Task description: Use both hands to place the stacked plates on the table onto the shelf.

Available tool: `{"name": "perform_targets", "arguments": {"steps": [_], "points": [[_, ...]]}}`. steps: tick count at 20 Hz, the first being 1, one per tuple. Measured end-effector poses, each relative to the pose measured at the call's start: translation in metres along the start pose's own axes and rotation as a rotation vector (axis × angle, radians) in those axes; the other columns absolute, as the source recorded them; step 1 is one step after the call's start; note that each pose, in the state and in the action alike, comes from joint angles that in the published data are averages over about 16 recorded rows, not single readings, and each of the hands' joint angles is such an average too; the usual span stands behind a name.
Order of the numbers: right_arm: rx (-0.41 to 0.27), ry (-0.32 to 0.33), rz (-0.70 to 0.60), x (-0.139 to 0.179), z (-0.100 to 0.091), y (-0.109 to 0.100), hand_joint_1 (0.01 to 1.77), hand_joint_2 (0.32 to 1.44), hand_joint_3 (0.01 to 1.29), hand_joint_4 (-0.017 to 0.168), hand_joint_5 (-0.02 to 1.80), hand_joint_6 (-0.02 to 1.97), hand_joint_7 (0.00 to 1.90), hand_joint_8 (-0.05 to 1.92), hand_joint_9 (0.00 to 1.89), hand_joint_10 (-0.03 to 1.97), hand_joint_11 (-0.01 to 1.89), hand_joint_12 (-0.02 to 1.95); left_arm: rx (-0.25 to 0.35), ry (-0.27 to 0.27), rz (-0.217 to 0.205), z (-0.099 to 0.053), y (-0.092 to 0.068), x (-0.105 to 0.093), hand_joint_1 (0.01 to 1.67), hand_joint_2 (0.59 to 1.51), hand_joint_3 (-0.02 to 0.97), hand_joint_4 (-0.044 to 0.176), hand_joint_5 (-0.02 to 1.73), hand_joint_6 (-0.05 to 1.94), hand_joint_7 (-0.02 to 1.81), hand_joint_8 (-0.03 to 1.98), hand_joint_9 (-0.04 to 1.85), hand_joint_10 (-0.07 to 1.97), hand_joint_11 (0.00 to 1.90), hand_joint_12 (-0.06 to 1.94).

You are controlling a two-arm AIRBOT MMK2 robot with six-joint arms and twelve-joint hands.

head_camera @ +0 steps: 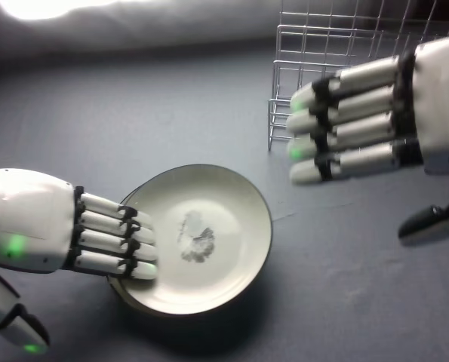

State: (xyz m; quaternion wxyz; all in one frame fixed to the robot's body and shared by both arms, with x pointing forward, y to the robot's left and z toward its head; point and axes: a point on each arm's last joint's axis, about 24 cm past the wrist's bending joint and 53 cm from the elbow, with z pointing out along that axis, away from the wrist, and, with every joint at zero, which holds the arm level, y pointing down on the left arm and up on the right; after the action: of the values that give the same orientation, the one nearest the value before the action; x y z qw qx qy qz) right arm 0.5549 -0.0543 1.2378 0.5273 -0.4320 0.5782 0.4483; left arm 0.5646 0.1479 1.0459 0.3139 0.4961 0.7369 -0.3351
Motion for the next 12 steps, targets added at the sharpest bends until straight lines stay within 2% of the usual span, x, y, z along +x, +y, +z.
{"name": "perform_targets", "arguments": {"steps": [7,12], "points": [[-0.087,0.094,-0.077,0.034,0.014,0.005,0.18,1.23,0.01,0.002,0.22,0.02,0.21,0.01,0.18,0.0,0.01,0.45,0.026,-0.031,-0.005,0.025,-0.013,-0.011,0.01,1.112,0.017,-0.008,-0.01,-0.03,0.0,-0.01,0.02,0.01,0.02,0.01],[-0.119,0.142,-0.091,0.054,0.023,0.004,0.43,1.15,0.01,0.001,0.17,0.01,0.16,0.01,0.14,0.0,0.01,0.4,0.042,-0.053,-0.004,0.04,-0.021,-0.021,0.02,1.112,0.017,-0.009,-0.01,-0.04,-0.01,-0.02,0.02,0.01,0.02,0.01]]}}
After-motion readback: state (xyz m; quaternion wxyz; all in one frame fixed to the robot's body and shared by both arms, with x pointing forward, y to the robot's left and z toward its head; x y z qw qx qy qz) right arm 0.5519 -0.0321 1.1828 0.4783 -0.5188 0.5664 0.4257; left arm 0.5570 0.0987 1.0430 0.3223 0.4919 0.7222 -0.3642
